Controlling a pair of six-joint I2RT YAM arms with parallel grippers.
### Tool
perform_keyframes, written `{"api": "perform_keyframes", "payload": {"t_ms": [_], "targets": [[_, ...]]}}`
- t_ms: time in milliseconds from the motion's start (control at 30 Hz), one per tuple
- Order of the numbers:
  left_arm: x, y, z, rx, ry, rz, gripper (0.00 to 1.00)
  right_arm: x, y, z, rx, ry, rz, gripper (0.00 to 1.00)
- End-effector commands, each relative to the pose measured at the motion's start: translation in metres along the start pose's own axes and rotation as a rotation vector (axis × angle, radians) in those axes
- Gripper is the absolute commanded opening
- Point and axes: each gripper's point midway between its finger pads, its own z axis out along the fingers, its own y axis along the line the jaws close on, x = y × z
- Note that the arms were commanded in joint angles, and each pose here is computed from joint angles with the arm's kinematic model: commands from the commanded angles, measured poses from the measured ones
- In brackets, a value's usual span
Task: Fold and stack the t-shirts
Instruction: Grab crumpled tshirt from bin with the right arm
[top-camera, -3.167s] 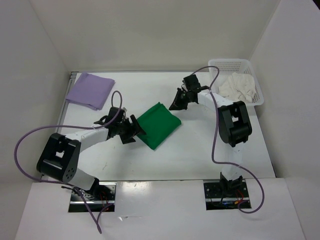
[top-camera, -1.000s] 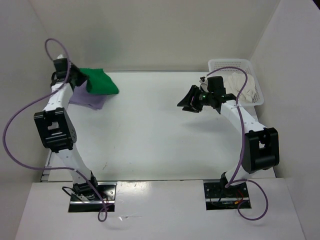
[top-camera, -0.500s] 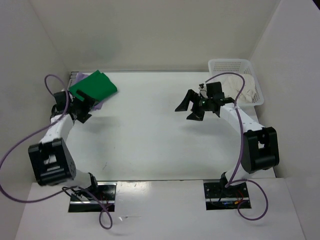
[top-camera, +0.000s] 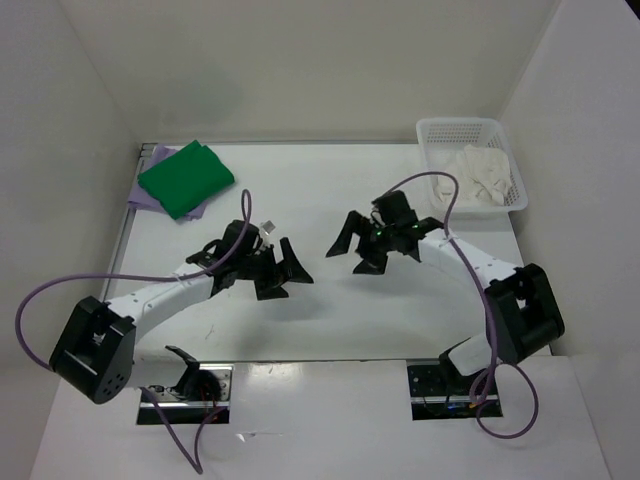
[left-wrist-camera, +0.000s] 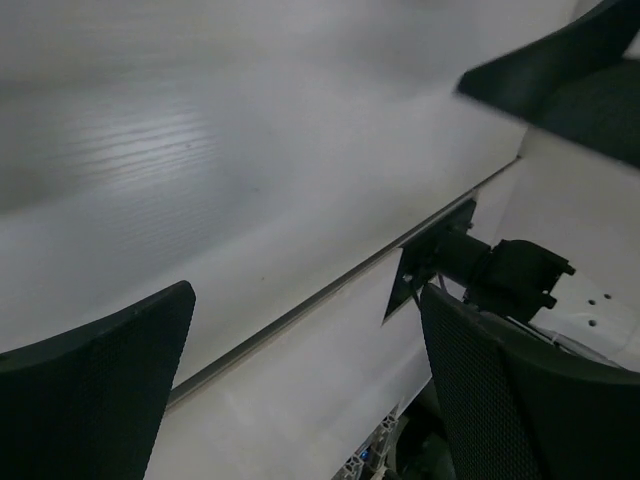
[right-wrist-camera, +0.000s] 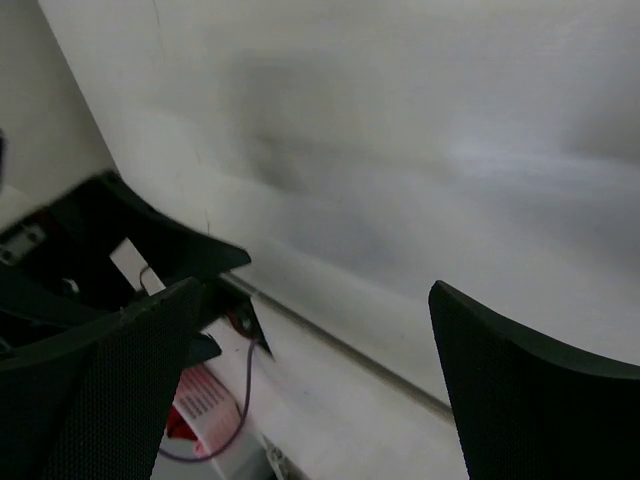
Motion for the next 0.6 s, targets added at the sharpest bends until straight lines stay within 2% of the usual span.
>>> {"api": "perform_keyframes", "payload": {"t_ms": [0, 33, 100, 167, 233, 333, 433, 500, 533, 567], "targets": [[-0.027, -0.032, -0.014, 0.119, -0.093, 0.047, 1.00, 0.015, 0.029, -0.002, -0.020, -0.030, 0.050, 1.00], [-0.030, -0.033, -0.019, 0.163, -0.098, 0.049, 1.00, 0.011, 0.033, -0.005, -0.033, -0.054, 0.041, 1.00], [-0.041, -0.011, -0.025, 0.146, -0.136, -0.039, 1.00, 0.012, 0.065, -0.017, -0.199, -0.089, -0.003, 1.00], [-0.052, -0.005, -0.027, 0.136, -0.151, -0.056, 1.00, 0.013, 0.074, -0.028, -0.330, -0.084, -0.026, 1.00], [-0.059, 0.001, -0.021, 0.098, -0.131, -0.055, 1.00, 0.018, 0.077, -0.031, -0.374, -0.050, -0.030, 1.00], [-0.058, 0.011, -0.009, 0.056, -0.071, -0.091, 1.00, 0.014, 0.084, -0.036, -0.387, -0.070, -0.040, 1.00], [-0.068, 0.029, -0.008, 0.031, -0.071, -0.150, 1.00, 0.008, 0.081, -0.043, -0.374, -0.107, -0.029, 1.00], [-0.068, 0.041, -0.010, 0.015, -0.061, -0.195, 1.00, -0.005, 0.080, -0.056, -0.381, -0.178, -0.016, 0.86], [-0.066, 0.049, -0.010, 0.003, -0.060, -0.216, 1.00, -0.015, 0.079, -0.060, -0.370, -0.229, -0.008, 0.72], [-0.069, 0.048, -0.013, 0.015, -0.080, -0.224, 1.00, -0.016, 0.070, -0.060, -0.346, -0.239, 0.010, 0.65]]}}
